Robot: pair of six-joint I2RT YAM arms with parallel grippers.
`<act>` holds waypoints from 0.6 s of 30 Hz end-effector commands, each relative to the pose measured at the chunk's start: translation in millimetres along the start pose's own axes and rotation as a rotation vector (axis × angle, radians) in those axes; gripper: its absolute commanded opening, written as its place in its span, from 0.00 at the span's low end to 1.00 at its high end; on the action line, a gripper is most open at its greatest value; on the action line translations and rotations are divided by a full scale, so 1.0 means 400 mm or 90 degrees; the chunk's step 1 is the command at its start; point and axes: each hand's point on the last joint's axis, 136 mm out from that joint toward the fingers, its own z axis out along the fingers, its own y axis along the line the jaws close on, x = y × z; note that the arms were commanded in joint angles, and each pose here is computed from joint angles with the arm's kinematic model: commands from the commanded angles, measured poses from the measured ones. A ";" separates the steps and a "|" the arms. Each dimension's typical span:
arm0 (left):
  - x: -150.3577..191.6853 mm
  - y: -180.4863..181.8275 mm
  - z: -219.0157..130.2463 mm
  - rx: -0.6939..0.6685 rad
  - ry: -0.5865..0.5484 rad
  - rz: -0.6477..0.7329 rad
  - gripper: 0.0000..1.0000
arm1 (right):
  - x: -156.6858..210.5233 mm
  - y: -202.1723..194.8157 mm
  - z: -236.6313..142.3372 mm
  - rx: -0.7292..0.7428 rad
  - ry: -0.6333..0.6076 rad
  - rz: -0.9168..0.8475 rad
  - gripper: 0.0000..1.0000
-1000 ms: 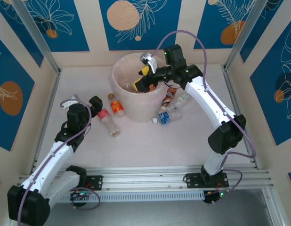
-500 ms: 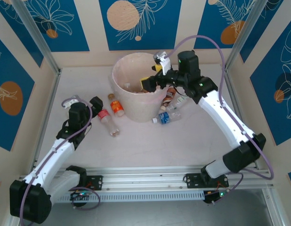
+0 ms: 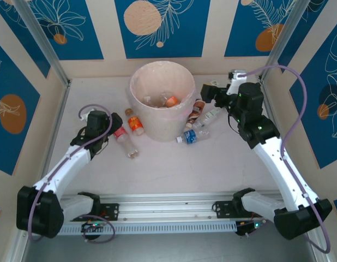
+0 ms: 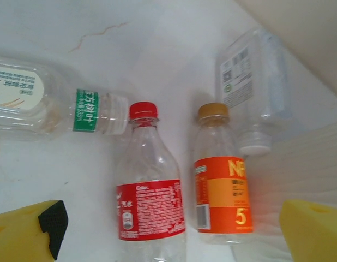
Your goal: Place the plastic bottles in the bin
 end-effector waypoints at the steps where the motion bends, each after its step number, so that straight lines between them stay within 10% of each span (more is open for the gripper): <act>1: -0.023 0.075 0.019 -0.099 0.019 0.024 1.00 | 0.020 -0.065 -0.016 0.052 -0.002 0.093 1.00; 18: -0.082 0.315 0.131 -0.289 -0.043 -0.486 1.00 | 0.035 -0.106 -0.058 0.083 0.001 0.104 1.00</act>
